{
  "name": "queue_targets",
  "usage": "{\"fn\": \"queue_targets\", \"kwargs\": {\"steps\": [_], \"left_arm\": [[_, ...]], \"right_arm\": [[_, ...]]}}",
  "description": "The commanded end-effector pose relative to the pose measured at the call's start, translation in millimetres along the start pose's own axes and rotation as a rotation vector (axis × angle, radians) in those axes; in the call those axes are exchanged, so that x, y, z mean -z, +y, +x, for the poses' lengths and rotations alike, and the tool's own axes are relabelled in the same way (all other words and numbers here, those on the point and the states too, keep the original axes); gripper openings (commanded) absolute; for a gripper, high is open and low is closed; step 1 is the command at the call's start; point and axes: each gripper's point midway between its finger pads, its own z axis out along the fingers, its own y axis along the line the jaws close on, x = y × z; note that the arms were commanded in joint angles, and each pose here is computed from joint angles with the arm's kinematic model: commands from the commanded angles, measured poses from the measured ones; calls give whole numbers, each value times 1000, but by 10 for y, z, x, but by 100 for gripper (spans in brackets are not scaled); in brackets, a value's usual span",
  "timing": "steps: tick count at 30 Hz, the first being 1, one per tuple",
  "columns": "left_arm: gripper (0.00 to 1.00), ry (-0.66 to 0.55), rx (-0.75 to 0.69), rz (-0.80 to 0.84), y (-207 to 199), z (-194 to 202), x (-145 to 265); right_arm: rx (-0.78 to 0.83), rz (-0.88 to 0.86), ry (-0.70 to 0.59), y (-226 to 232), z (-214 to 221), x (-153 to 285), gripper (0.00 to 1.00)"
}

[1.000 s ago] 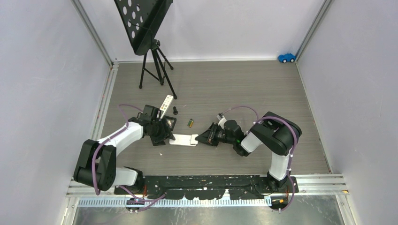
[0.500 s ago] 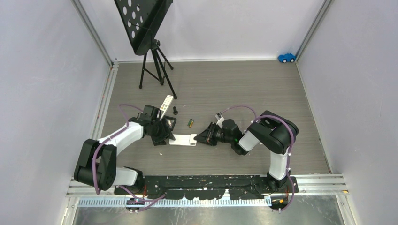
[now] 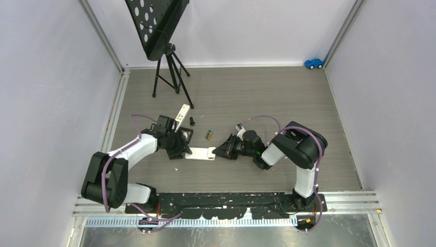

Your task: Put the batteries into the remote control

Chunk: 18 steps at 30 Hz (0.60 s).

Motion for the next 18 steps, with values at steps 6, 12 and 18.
{"fn": "queue_targets", "kwargs": {"steps": [6,12,18], "left_arm": [[43,5,4,-12,49,17,-60],[38,5,6,-15,56,18,-64],[36,4,11,-29,80,17,-70]], "right_arm": [[42,50,33,-68,70,11,1],[51,49,46,-65,91,20,0],[59,53,54,-61,107,46,0]]}}
